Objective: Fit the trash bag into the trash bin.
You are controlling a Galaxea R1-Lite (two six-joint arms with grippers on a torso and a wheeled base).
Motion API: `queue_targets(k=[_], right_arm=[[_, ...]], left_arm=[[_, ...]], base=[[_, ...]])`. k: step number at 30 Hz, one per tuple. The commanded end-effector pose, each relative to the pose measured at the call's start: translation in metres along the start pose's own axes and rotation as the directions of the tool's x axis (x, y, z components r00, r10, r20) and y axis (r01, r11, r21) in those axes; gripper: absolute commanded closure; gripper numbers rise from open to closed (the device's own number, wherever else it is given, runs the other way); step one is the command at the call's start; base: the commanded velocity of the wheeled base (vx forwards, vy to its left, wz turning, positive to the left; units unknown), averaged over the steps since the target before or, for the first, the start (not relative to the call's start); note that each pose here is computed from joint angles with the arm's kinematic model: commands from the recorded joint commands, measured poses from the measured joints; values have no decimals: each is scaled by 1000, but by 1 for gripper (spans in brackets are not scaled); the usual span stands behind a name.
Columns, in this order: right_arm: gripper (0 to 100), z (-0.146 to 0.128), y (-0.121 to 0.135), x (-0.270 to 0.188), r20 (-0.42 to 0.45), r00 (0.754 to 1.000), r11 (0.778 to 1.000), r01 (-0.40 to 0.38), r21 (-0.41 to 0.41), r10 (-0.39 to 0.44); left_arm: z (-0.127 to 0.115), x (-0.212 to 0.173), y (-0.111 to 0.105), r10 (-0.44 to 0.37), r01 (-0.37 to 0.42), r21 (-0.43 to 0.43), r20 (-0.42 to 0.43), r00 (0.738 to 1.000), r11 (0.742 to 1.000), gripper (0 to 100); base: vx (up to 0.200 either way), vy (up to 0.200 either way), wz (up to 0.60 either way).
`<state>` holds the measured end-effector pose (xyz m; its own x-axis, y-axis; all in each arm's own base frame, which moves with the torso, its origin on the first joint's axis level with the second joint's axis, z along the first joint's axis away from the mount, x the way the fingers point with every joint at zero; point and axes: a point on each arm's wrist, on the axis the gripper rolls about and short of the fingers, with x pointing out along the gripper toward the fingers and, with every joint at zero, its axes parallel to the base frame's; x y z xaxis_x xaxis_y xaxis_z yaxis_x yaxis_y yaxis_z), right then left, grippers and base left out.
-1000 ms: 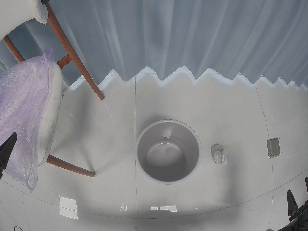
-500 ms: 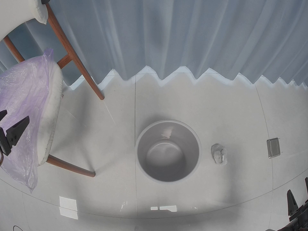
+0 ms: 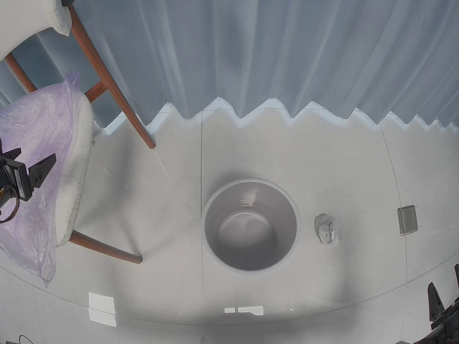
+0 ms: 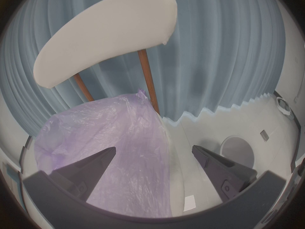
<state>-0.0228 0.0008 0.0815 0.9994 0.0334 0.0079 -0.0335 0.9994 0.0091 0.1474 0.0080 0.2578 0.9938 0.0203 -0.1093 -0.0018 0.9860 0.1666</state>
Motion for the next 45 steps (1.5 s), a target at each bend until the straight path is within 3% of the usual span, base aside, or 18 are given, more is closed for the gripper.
queue_targets(k=[1,15,23,24,33,40,45], right_arm=[[0,-5,0,0,0,1000,1000,0,0,0],[0,-5,0,0,0,1000,1000,0,-2,0],[0,-5,0,0,0,1000,1000,0,0,0],[0,-5,0,0,0,1000,1000,0,0,0],[0,-5,0,0,0,1000,1000,0,0,0],[0,-5,0,0,0,1000,1000,0,-2,0],[0,-5,0,0,0,1000,1000,0,-2,0]], left_arm=[[-9,25,1,-3,5,24,-67,998,1000,0],[-27,56,-1,-29,31,10,-166,986,999,0],[-31,70,5,4,-4,4,-150,989,1000,0],[-31,71,5,5,-4,4,-147,989,1000,100],[-29,70,4,-9,7,-16,-137,991,1000,100],[-14,51,-4,-67,55,-212,-51,996,976,100],[-7,34,-4,-136,134,-242,9,991,961,100]], base=[[0,0,0],[0,0,0],[0,0,0],[0,0,0],[0,0,0],[0,0,0],[0,0,0]])
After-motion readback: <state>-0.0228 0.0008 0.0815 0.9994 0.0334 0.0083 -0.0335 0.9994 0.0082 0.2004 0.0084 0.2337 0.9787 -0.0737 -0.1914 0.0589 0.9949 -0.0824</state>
